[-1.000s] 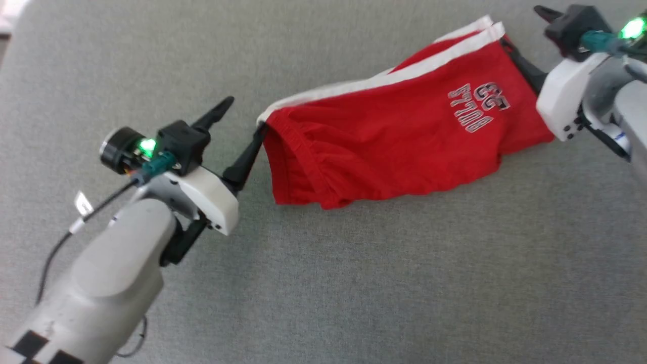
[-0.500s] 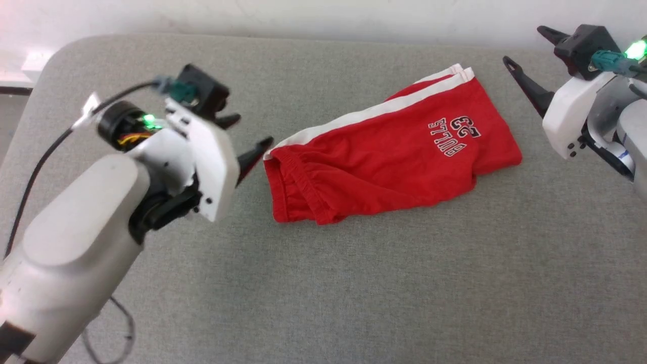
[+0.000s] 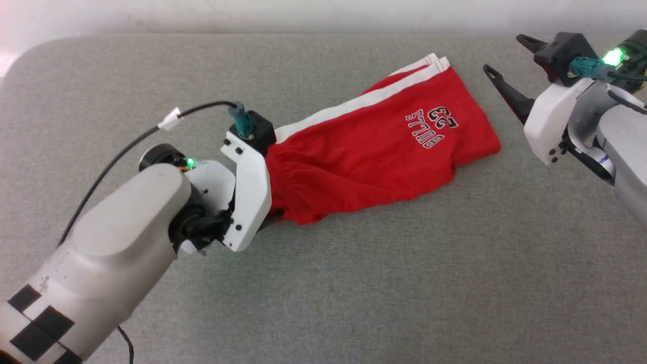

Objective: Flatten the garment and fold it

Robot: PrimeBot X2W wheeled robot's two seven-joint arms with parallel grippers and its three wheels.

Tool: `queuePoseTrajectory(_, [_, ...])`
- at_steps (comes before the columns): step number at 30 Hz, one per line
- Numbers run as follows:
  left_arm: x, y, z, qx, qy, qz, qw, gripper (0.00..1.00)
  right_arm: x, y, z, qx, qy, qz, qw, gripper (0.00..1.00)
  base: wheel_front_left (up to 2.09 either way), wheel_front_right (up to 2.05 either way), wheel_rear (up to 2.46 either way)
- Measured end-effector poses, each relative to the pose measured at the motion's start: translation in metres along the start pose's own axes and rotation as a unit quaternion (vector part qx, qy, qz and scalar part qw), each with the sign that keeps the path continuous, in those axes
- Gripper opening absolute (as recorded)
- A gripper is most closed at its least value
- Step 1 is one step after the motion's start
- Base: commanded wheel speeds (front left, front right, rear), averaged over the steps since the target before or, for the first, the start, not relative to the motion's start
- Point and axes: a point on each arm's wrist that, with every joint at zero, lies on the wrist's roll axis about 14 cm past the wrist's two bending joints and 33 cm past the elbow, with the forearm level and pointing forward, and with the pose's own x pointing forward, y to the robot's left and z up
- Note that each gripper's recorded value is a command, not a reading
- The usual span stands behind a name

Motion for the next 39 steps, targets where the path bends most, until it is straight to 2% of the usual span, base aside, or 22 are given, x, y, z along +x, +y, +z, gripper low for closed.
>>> queuePoseTrajectory(5, [0.026,0.000,-0.018,-0.003,0.041,-0.006,0.999,1.00,0.002,0.002,-0.015,0.008,0.013,0.003,1.000,1.00,0.00,0.00,0.00])
queuePoseTrajectory(9, [0.042,-0.001,-0.030,0.014,0.070,-0.009,0.997,1.00,0.006,0.002,-0.024,0.013,0.022,0.004,1.000,1.00,0.00,0.00,0.00])
queuePoseTrajectory(10, [0.044,-0.001,-0.030,0.021,0.077,-0.010,0.997,0.89,0.006,0.003,-0.028,0.014,0.025,0.005,1.000,1.00,0.00,0.00,0.00])
queuePoseTrajectory(11, [0.045,-0.001,-0.030,0.028,0.081,-0.011,0.996,0.15,0.006,0.002,-0.031,0.014,0.029,0.005,0.999,1.00,0.00,0.00,0.00])
queuePoseTrajectory(12, [0.046,-0.002,-0.029,0.036,0.082,-0.014,0.996,0.00,0.006,0.001,-0.034,0.015,0.032,0.004,0.999,1.00,0.00,0.00,0.00])
queuePoseTrajectory(16, [0.045,-0.005,-0.024,0.051,0.062,-0.018,0.997,0.00,0.008,-0.005,-0.039,0.011,0.051,0.003,0.999,1.00,0.00,0.00,0.00])
queuePoseTrajectory(21, [0.037,-0.010,-0.020,0.042,0.023,-0.027,0.998,0.00,0.012,0.012,-0.046,0.028,0.143,0.048,0.988,1.00,0.00,0.00,0.00])
queuePoseTrajectory(26, [0.033,-0.010,-0.012,0.049,-0.003,-0.028,0.998,0.00,0.012,0.012,-0.046,0.052,0.254,0.079,0.962,1.00,0.00,0.00,0.00])
queuePoseTrajectory(30, [0.036,-0.010,-0.007,0.052,-0.015,-0.031,0.998,0.00,0.012,0.018,-0.067,0.060,0.329,0.098,0.937,1.00,0.00,0.00,0.00])
queuePoseTrajectory(35, [0.042,-0.009,-0.010,0.046,-0.020,-0.036,0.998,0.00,0.024,0.026,-0.099,0.090,0.372,0.104,0.918,1.00,0.00,0.00,0.00])
queuePoseTrajectory(39, [0.044,-0.006,-0.013,0.040,-0.024,-0.036,0.998,0.00,0.028,0.049,-0.131,0.109,0.402,0.123,0.901,1.00,0.00,0.00,0.00])
